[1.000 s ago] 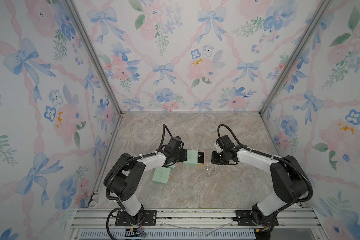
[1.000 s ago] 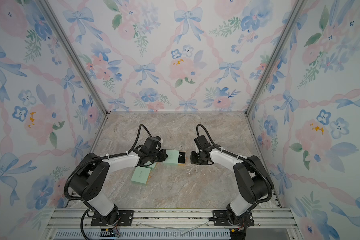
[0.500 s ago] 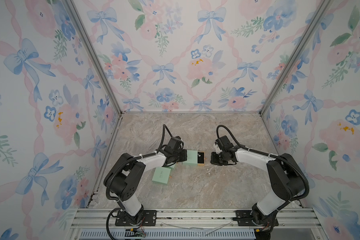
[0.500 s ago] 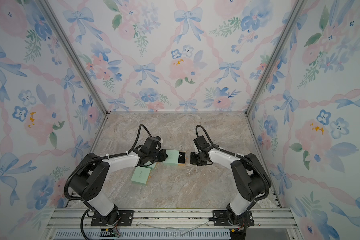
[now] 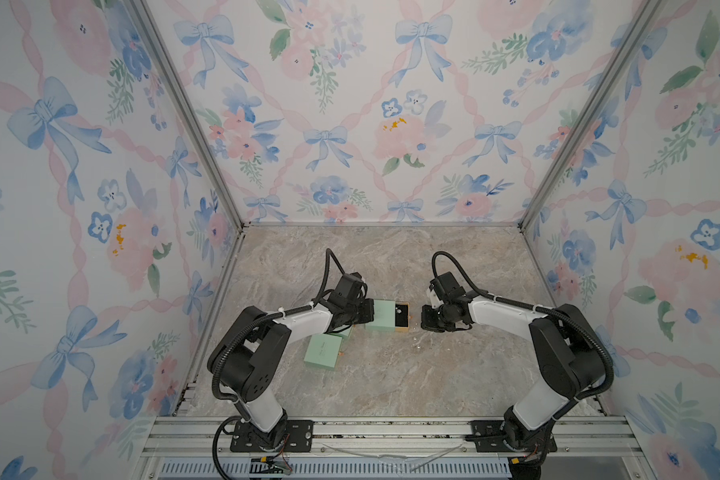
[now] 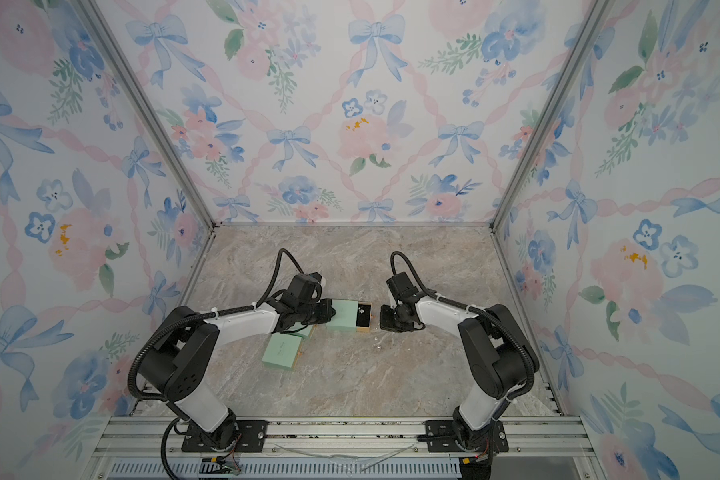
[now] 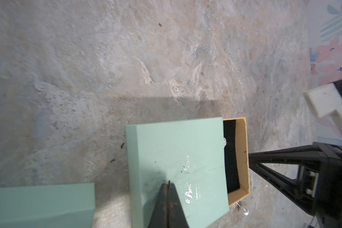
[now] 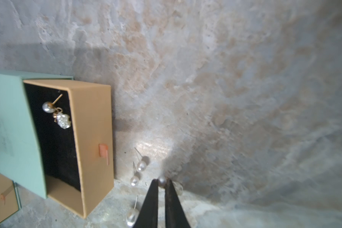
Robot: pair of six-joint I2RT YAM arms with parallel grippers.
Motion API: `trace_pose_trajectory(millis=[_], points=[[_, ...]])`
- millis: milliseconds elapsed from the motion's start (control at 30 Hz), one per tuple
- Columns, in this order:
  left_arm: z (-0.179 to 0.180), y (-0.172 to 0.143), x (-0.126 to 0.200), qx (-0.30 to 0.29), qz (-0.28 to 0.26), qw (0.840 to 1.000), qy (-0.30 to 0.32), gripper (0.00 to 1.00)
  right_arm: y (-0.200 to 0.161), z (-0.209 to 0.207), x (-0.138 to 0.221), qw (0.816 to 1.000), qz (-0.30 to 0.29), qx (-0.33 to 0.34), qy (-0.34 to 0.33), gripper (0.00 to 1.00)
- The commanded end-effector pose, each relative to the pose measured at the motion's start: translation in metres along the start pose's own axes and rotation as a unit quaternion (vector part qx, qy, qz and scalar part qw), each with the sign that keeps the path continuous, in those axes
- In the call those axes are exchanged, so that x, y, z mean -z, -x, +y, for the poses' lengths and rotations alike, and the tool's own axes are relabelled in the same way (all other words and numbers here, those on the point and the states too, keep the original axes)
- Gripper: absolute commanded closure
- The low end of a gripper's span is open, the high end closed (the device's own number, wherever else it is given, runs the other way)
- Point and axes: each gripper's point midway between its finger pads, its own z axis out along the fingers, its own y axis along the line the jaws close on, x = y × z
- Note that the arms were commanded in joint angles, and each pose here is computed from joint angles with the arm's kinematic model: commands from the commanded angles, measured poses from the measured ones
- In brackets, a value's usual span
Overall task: Take out the earrings from the drawer-style jewelry box
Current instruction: Place the earring at the center of the board.
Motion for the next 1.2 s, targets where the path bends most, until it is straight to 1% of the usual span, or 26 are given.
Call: trace_pose_trajectory(millis=[0,267,733,967,1167], points=[[0.027,-0.029,-0.007,0.004,0.051,0.998,0.047,1.0,0.001,-0.004,-0.004,1.0,0.005,-0.004,-0.001,0.88],[0.027,-0.028,-0.006,0.004,0.049,0.998,0.048,1.0,0.001,-0.003,-0.005,1.0,0.007,-0.001,-0.001,0.87],[0.028,-0.029,-0.007,0.004,0.05,0.998,0.049,1.0,0.003,-0.001,-0.001,1.0,0.005,0.002,0.001,0.8],[0.029,-0.028,-0.007,0.006,0.049,0.997,0.051,1.0,0.009,0.004,0.012,1.0,0.001,0.013,0.004,0.76],[0.029,-0.028,-0.007,0.005,0.048,0.998,0.051,1.0,0.021,0.019,0.036,0.999,-0.025,0.02,0.023,0.74]])
